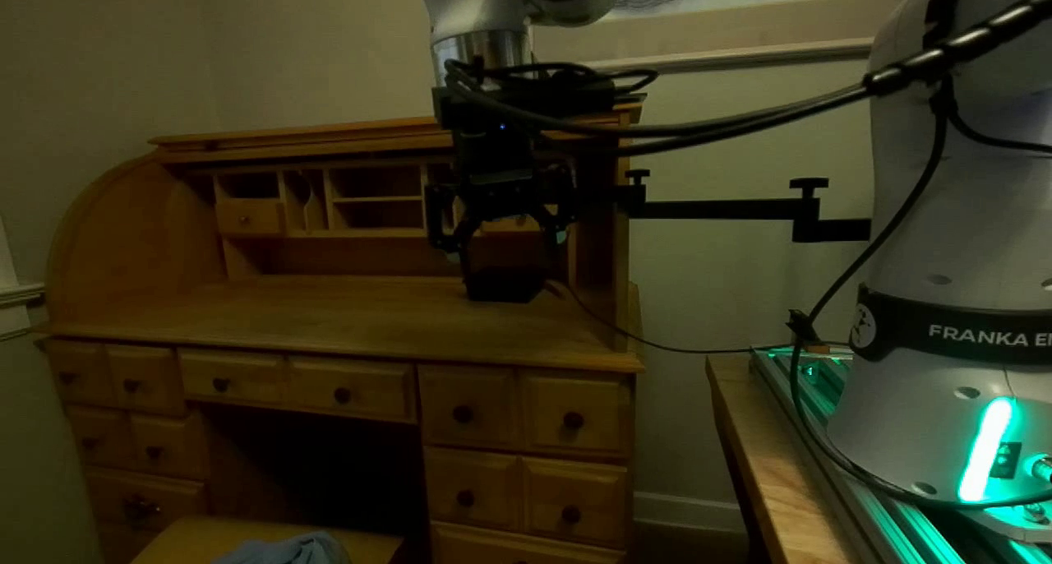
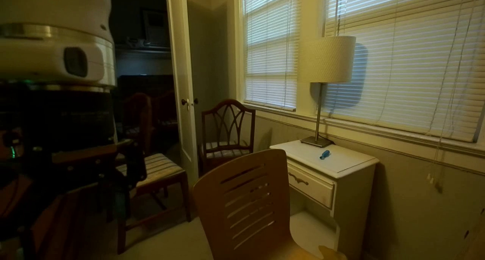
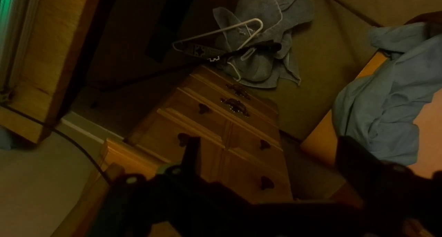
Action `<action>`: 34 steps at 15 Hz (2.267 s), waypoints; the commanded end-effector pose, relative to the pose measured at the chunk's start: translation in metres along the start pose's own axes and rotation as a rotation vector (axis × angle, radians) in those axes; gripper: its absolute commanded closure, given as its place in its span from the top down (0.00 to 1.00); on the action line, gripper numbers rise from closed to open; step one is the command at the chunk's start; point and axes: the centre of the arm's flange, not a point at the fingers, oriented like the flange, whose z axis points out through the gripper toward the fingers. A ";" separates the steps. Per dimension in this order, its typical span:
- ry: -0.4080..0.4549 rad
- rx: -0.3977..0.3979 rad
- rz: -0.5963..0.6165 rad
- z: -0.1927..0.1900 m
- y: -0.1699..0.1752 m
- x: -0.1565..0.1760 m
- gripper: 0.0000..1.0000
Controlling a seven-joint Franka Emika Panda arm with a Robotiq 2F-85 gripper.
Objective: Open the topmost drawer on the right.
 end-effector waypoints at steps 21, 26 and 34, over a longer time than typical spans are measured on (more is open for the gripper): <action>-0.025 -0.119 0.210 0.105 0.015 0.033 1.00; 0.007 -0.033 0.290 0.123 0.010 0.045 1.00; 0.036 0.053 0.336 0.158 0.008 0.059 1.00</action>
